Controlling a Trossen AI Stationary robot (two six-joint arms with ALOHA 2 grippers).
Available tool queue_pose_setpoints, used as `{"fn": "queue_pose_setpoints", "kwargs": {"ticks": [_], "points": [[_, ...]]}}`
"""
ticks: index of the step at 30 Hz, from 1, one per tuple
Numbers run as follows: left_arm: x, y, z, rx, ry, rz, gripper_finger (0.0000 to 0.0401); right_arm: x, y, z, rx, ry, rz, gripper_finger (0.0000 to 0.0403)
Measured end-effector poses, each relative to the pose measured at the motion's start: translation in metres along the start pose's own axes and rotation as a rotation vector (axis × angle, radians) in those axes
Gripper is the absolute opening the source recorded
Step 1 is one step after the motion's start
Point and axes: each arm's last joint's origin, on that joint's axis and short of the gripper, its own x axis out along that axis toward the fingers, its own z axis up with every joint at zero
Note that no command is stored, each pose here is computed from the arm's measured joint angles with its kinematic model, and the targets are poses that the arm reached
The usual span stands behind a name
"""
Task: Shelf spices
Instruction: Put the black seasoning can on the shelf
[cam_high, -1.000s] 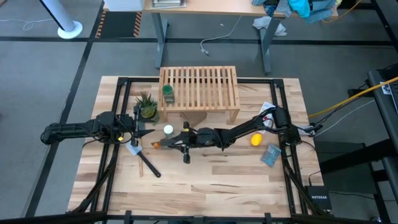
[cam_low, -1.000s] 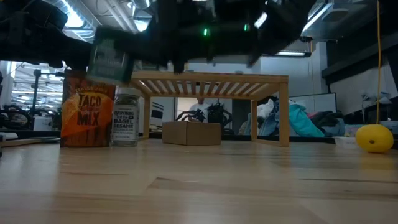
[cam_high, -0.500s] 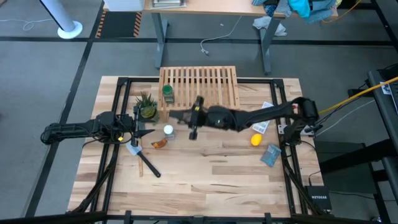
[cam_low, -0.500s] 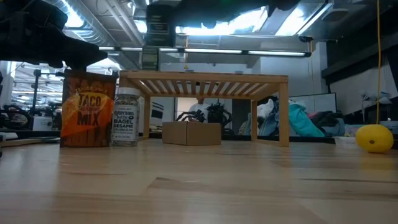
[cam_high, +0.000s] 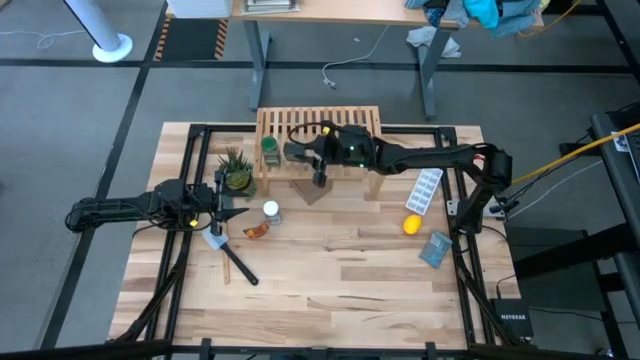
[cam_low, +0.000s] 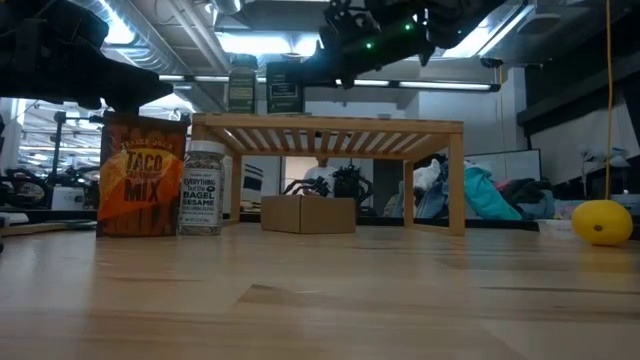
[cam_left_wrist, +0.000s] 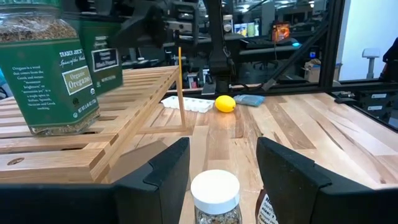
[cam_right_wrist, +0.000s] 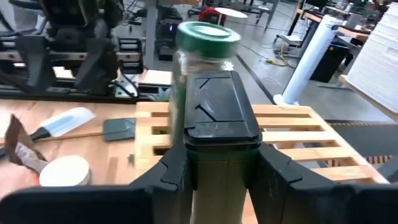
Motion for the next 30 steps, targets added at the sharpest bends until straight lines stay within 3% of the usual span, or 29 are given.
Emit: {"fn": "queue_pose_setpoints", "kwargs": {"ticks": [8, 19, 30], "points": [[0.0, 0.0, 0.0, 0.0, 0.0, 0.0, 0.018, -0.0006, -0.0028, -0.0011, 0.012, -0.014, 0.088, 0.0116], [0.0, 0.0, 0.0, 0.0, 0.0, 0.0, 0.018, -0.0006, -0.0027, -0.003, 0.033, 0.007, 0.093, 0.0117], [0.0, 0.0, 0.0, 0.0, 0.0, 0.0, 0.018, -0.0007, -0.0031, -0.0072, 0.036, 0.056, 0.056, 0.0209]]}}
